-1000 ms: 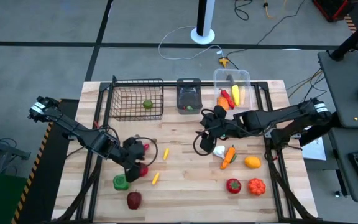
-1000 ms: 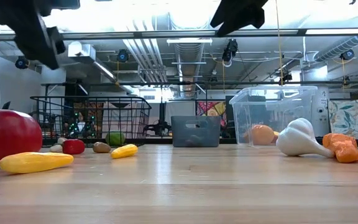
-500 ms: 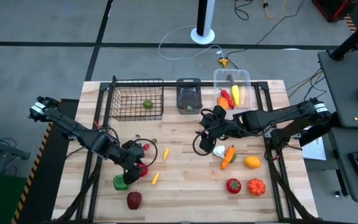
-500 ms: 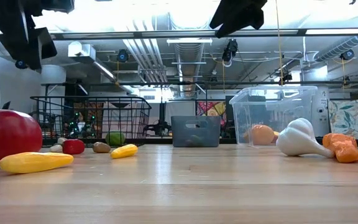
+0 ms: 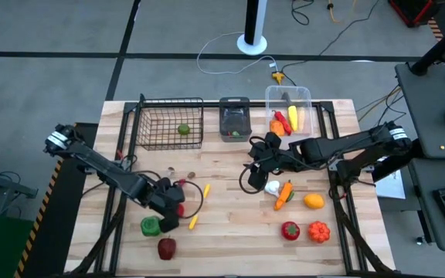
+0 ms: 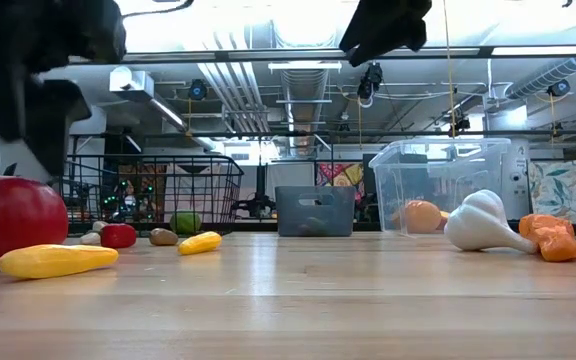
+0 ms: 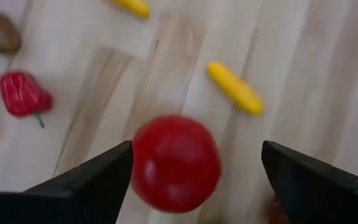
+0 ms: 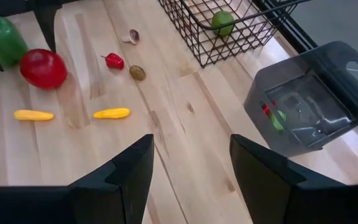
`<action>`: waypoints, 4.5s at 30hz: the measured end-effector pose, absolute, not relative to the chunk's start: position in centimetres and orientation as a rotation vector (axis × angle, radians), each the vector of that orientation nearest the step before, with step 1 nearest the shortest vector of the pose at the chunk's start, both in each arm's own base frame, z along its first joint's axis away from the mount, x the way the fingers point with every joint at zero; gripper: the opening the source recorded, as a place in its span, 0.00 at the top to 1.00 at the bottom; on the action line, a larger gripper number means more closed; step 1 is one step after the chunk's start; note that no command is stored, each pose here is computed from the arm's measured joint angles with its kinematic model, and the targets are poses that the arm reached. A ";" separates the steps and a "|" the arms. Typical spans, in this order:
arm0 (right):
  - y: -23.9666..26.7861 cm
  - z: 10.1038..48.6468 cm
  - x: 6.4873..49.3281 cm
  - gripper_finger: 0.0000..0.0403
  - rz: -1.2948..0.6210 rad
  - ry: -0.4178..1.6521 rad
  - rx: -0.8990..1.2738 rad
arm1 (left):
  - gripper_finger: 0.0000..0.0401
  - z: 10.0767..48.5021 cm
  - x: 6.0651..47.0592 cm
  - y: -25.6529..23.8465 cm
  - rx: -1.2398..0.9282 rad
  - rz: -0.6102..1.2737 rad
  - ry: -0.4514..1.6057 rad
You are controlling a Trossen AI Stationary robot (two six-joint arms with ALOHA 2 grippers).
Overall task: Sort produce into baskets
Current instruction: Put the right tomato into the black basket
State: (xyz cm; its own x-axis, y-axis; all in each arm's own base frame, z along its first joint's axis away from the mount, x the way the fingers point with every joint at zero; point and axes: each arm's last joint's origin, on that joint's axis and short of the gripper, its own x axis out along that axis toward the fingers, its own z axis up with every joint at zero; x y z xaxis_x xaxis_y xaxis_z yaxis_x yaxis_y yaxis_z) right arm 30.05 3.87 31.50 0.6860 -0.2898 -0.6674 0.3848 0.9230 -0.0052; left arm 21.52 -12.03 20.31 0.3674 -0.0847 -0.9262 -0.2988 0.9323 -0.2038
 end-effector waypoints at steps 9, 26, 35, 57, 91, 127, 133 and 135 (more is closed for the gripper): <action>3.9 30.7 30.0 0.50 -0.376 0.739 0.154 | 0.16 20.7 22.2 -12.4 -0.349 0.232 1.312; 4.0 30.1 30.0 0.50 -0.341 0.747 0.174 | 0.16 19.2 22.5 -12.7 -0.364 0.245 1.313; 4.0 30.0 30.0 0.50 -0.344 0.747 0.180 | 0.16 17.9 22.1 -12.2 -0.352 0.286 1.300; 4.0 30.0 30.0 0.50 -0.337 0.747 0.164 | 0.27 17.5 22.4 -12.1 -0.272 0.234 1.219; 12.0 27.9 31.9 0.50 -0.006 -0.120 -0.477 | 0.28 30.1 22.2 -11.4 0.009 -0.262 -0.303; 14.1 33.8 38.4 0.14 -0.038 -0.028 -0.572 | 0.28 28.5 21.5 -10.6 -0.053 -0.220 -0.386; 13.7 33.9 39.1 0.14 -0.015 -0.043 -0.569 | 0.28 28.4 21.6 -10.4 -0.053 -0.195 -0.378; 13.6 33.7 39.5 0.14 -0.019 -0.037 -0.575 | 0.28 28.4 21.6 -10.4 -0.054 -0.190 -0.377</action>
